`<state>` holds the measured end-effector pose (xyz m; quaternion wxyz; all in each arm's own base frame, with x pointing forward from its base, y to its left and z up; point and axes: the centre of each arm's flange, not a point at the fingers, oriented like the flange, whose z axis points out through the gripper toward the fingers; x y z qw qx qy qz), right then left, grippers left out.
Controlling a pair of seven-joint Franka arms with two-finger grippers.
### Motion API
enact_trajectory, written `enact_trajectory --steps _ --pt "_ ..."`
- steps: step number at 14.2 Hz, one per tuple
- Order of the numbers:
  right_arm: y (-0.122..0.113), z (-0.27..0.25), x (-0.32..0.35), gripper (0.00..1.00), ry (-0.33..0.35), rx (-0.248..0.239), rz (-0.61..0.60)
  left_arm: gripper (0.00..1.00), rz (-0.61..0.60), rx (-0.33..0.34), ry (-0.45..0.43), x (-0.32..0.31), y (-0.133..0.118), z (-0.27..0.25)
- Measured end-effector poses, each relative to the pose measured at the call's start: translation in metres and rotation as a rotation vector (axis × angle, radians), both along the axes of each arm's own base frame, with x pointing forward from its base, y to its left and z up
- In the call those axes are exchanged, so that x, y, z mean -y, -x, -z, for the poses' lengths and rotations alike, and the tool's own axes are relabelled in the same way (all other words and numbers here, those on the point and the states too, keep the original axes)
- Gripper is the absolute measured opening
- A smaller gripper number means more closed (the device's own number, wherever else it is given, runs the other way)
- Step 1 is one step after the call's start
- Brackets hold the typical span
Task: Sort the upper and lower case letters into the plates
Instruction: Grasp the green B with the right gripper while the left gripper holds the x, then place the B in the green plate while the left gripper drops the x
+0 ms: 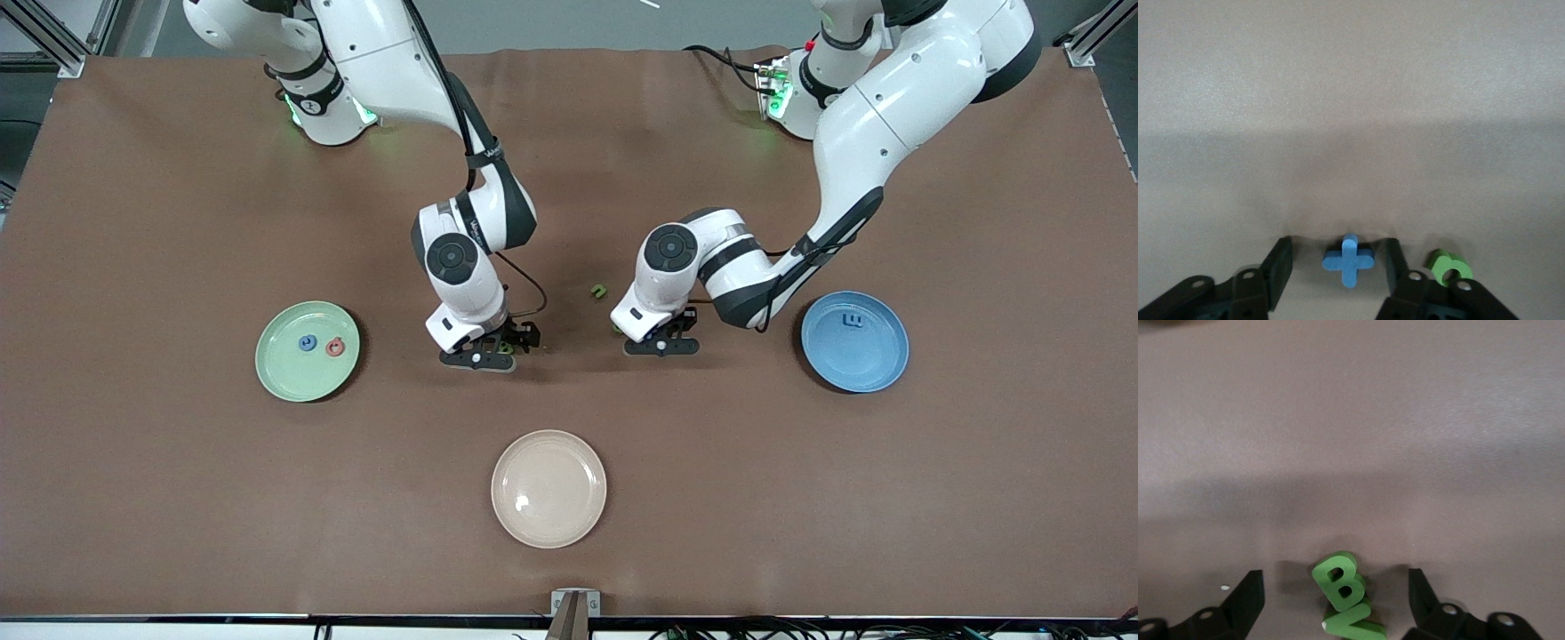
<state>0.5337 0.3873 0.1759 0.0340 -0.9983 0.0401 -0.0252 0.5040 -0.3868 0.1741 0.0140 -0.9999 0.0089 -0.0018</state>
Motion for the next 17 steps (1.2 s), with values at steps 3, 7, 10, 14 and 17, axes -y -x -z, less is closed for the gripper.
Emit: enact_trajectory --steps 3,7,10,14,17 --pt "-0.0002 0.0024 -0.0007 0.88 0.004 0.002 -0.035 0.47 0.001 0.002 0.004 0.0013 0.0 -0.0011" --pt "-0.0018 0.0006 0.0002 0.67 0.006 0.001 -0.043 0.4 0.001 0.003 0.006 0.0022 0.0001 -0.0017" --pt "-0.0015 -0.0009 -0.0014 0.52 0.004 0.002 -0.047 0.34 -0.019 0.003 0.007 0.0025 0.0003 -0.002" --pt "-0.0004 -0.005 -0.0045 0.29 -0.001 0.001 -0.051 0.34 -0.041 0.004 0.007 0.0023 -0.0002 -0.0024" --pt "-0.002 -0.0064 0.0045 0.28 0.016 -0.035 -0.048 0.34 -0.057 0.009 0.015 -0.0025 -0.008 -0.0094"
